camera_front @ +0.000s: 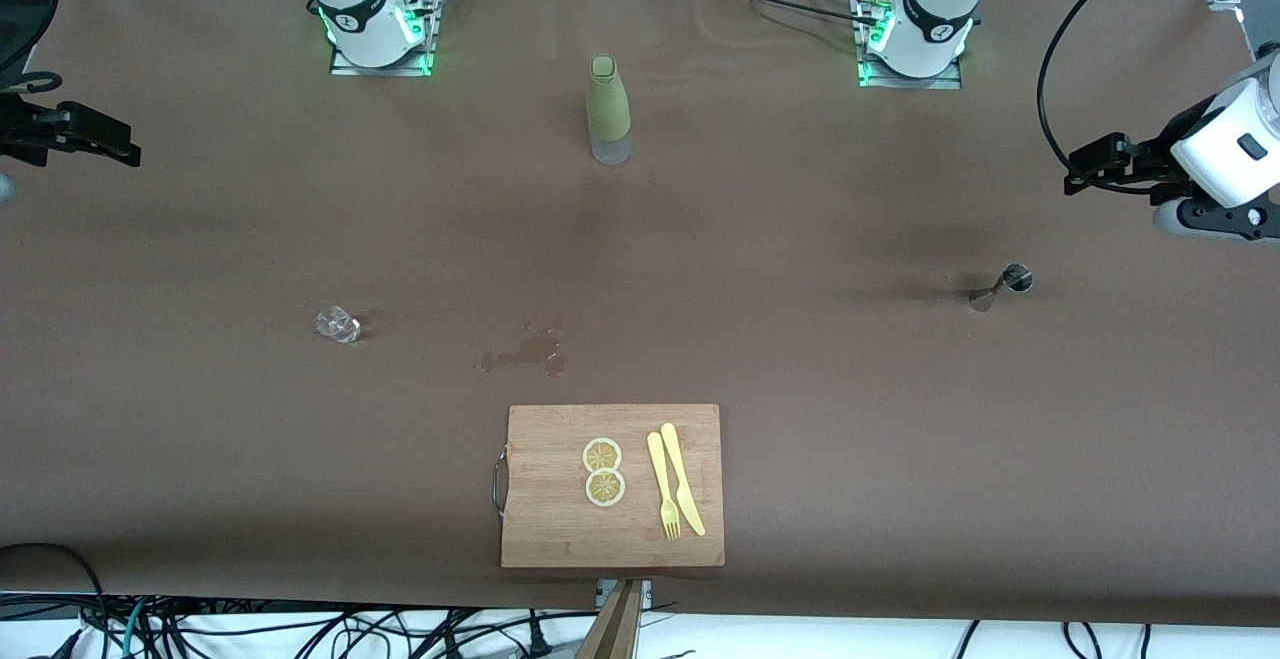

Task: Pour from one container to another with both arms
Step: 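Lower the right gripper toward the glass cup while the left gripper approaches the jigger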

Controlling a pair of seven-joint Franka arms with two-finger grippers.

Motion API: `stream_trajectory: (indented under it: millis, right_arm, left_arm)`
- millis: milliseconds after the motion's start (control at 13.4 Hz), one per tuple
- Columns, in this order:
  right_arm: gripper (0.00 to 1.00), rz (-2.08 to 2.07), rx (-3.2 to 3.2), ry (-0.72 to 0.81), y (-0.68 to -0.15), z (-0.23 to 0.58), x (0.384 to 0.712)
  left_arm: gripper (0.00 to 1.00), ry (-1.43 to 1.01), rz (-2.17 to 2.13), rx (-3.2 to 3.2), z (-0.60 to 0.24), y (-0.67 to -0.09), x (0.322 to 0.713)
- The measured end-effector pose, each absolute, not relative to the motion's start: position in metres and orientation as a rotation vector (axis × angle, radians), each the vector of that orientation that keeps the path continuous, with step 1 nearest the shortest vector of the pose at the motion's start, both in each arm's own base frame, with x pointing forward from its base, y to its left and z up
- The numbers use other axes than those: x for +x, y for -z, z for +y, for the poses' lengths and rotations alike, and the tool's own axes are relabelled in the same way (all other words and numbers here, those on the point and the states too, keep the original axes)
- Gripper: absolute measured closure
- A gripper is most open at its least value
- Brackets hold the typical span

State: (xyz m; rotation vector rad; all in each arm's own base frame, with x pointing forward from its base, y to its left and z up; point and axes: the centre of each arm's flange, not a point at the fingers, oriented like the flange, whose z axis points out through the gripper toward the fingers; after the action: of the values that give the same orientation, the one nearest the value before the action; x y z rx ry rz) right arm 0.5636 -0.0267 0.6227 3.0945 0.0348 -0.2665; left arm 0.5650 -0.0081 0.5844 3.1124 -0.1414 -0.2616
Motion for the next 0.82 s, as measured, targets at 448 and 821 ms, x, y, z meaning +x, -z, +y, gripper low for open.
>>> stream_trajectory:
  millis: [448,821]
  right_arm:
    - [0.0,0.039,3.094,0.27,-0.622,-0.025,0.564]
    - [0.0,0.042,3.094,0.27,-0.622,-0.024,0.564]
  left_arm:
    - [0.0,0.324,-0.13,3.13,-0.001,-0.583,0.56]
    - [0.0,0.33,-0.08,3.128,0.017,-0.583,0.559]
